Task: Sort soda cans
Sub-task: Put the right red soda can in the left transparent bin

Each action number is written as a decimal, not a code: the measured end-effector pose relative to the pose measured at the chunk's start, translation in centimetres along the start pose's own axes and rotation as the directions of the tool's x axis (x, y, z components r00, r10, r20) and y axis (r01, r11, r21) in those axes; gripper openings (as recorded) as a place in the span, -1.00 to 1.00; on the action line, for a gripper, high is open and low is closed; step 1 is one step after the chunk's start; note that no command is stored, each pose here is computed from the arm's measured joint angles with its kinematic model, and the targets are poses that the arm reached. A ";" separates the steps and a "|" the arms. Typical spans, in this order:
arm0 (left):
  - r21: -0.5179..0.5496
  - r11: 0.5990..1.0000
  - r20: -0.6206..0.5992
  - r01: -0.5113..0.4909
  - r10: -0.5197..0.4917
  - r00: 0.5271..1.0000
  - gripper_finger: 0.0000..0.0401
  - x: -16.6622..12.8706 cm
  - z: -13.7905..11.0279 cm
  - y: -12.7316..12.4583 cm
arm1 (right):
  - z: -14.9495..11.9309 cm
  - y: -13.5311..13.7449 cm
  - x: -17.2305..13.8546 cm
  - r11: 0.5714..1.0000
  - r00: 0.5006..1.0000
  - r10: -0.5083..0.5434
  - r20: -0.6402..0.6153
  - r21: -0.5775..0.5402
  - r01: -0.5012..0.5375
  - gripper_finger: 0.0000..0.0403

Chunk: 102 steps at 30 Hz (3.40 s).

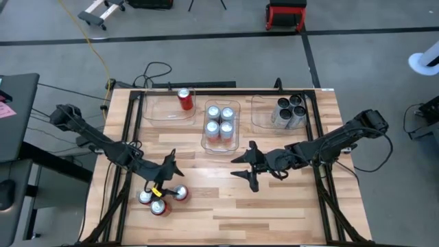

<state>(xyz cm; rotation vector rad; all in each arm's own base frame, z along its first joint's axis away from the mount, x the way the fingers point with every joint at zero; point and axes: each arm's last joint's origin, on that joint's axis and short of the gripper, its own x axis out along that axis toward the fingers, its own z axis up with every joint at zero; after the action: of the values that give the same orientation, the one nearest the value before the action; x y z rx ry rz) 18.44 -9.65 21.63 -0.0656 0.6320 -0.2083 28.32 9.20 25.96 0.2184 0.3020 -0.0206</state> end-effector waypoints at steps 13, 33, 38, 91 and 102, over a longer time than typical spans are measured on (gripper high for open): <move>0.005 0.996 0.096 -0.093 0.092 0.991 0.79 -1.5 0.7 0.7 | 0.0 0.0 0.0 1.000 1.000 -0.001 -0.003 0.007 0.001 0.17; 0.105 0.994 0.009 0.023 -0.024 1.000 0.79 0.7 0.2 -0.1 | 0.0 0.0 0.0 1.000 1.000 -0.001 -0.003 0.010 0.001 0.17; 0.116 0.993 -0.007 -0.012 0.013 1.000 0.79 2.0 -0.2 -0.1 | 0.0 0.0 0.0 1.000 1.000 -0.001 -0.003 0.010 0.001 0.17; -0.118 0.604 0.016 -0.788 0.795 0.606 0.48 -11.5 9.4 14.3 | 0.4 -1.0 0.3 0.998 0.999 -0.035 0.009 0.047 0.034 0.17; -0.271 0.561 -0.070 -0.782 0.799 0.597 0.48 -8.5 6.6 20.7 | 0.3 -1.0 0.3 0.998 0.999 -0.034 0.004 0.045 0.033 0.17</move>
<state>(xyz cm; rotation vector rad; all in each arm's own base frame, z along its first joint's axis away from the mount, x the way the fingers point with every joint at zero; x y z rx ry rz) 19.24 12.38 29.35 -0.0476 0.5694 0.7832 28.61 8.18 25.94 0.2576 0.3010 -0.0610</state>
